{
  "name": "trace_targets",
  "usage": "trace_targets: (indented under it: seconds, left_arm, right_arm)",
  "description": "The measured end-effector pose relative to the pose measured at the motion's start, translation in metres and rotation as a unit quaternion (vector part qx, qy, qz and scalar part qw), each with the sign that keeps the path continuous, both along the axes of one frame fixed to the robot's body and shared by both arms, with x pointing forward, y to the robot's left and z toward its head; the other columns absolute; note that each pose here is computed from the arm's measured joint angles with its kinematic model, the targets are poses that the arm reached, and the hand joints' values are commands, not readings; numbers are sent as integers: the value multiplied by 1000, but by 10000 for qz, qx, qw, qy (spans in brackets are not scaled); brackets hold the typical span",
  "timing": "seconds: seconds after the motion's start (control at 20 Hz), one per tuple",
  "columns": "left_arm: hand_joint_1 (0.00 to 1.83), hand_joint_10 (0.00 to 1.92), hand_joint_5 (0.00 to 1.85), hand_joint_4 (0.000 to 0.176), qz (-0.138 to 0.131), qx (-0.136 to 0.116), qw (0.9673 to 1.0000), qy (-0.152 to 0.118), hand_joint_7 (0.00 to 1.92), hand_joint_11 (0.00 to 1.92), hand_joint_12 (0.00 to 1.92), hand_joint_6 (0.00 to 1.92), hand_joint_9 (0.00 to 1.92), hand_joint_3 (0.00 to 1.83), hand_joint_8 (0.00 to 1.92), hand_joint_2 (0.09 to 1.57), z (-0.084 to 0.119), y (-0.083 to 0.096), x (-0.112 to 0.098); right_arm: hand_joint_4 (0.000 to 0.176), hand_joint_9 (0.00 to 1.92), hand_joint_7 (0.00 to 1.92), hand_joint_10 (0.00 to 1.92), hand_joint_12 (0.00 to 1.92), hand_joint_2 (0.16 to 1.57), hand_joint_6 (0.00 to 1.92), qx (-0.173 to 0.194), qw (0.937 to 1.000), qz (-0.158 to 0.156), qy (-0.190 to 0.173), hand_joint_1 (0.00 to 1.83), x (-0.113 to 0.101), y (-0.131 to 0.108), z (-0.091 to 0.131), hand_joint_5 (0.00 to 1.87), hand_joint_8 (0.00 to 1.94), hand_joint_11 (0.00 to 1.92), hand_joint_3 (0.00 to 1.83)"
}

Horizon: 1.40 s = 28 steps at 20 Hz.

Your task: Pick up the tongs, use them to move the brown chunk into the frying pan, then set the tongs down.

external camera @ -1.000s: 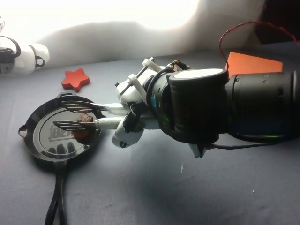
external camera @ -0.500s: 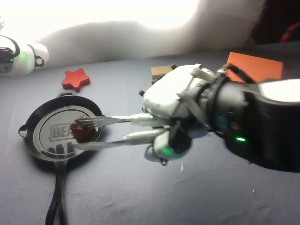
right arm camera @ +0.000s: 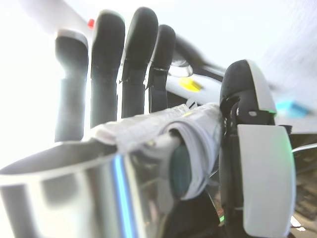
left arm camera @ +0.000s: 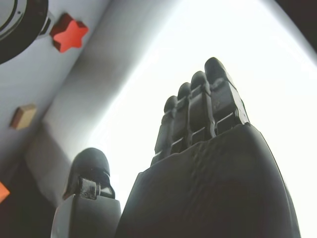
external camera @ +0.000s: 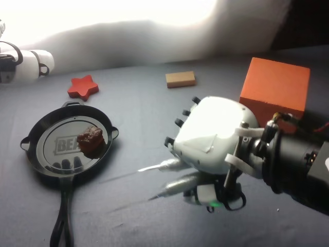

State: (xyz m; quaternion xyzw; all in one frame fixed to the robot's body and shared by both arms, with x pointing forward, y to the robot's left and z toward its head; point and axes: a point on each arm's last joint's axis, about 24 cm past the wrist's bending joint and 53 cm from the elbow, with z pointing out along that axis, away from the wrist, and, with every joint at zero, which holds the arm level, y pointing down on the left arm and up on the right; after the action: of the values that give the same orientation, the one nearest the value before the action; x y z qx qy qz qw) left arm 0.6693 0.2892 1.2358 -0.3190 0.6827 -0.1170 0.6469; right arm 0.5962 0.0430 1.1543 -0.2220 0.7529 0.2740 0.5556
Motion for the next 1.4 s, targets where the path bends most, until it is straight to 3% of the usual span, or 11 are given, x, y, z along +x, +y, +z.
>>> trace_targets:
  seconds: [0.15, 0.35, 0.5, 0.55, 0.65, 0.75, 0.85, 0.95, 1.1, 1.2, 1.4]
  left_arm:
    - [0, 6, 0, 0, -56, -113, 9999, 72, 53, 0, 328, 0, 75, 0, 3, 1263, -7, -4, -1]
    - [0, 4, 3, 0, -401, -54, 9991, 157, 53, 0, 385, 1, 85, 0, 2, 1260, -15, -23, 1]
    - [0, 0, 0, 0, -745, -257, 9965, 270, 48, 0, 330, 0, 73, 0, 1, 1247, -34, -45, 1]
    - [0, 3, 14, 0, -884, -327, 9951, 299, 62, 0, 327, 6, 79, 0, 7, 1251, -41, -54, -1]
    - [0, 3, 8, 0, -968, -303, 9943, 326, 57, 0, 274, 2, 65, 0, 2, 1243, -46, -60, -2]
    - [0, 10, 18, 0, -1044, -71, 9941, 273, 69, 0, 334, 5, 84, 0, 4, 1235, -42, -62, -1]
    - [0, 5, 26, 0, -1079, 28, 9936, 322, 65, 0, 325, 6, 77, 0, 1, 1234, -45, -63, -3]
    - [0, 6, 28, 0, -1142, 60, 9925, 438, 78, 0, 354, 4, 86, 0, 4, 1235, -51, -69, -9]
    - [0, 1, 13, 0, -1396, 233, 9889, 444, 76, 0, 358, 1, 84, 0, 2, 1231, -54, -87, -20]
    - [0, 6, 48, 0, -1539, 266, 9864, 513, 102, 0, 409, 11, 103, 0, 6, 1236, -61, -97, -29]
    - [0, 5, 36, 0, -1661, 181, 9836, 678, 91, 0, 362, 6, 93, 0, 4, 1235, -75, -119, -46]
  right_arm:
    - [0, 874, 931, 1241, 1779, 1183, 764, -121, 9998, -86, 117, 498, 5, -3, -20, 716, 814, 663, 0]
    - [0, 846, 904, 1265, 1774, 1172, 722, -118, 9993, -235, 282, 483, 14, -8, -38, 699, 808, 649, 0]
    - [0, 618, 751, 1118, 1721, 1179, 715, -78, 9990, -284, 337, 424, 12, -9, -43, 582, 695, 378, 1]
    - [0, 522, 677, 990, 1673, 1173, 721, -44, 9992, -287, 266, 395, 12, -10, -44, 500, 608, 205, 0]
    - [0, 413, 601, 881, 1656, 1174, 739, -20, 9995, -229, 199, 326, 11, -8, -44, 397, 507, 45, 0]
    - [0, 289, 475, 647, 1470, 1134, 606, -28, 9997, -185, 174, 231, 10, -4, -44, 212, 284, 1, 0]
    - [0, 152, 304, 374, 1059, 1072, 324, -84, 9999, -139, 50, 85, 11, -2, -44, 72, 50, 0, 0]
    - [0, 127, 235, 242, 811, 1032, 184, -106, 9998, -141, 41, 70, 11, -2, -47, 69, 7, 0, 0]
    - [0, 27, 88, 115, 226, 995, 36, -114, 9998, -153, -4, 72, 12, -2, -45, 8, 4, 0, 0]
    - [0, 20, 46, 71, 28, 976, 0, -123, 9998, -175, -11, 79, 14, -5, -45, 0, 6, 0, 0]
    - [0, 17, 61, 61, 0, 987, 2, -75, 9995, -317, 20, 91, 17, -20, -35, 5, 14, 0, 0]
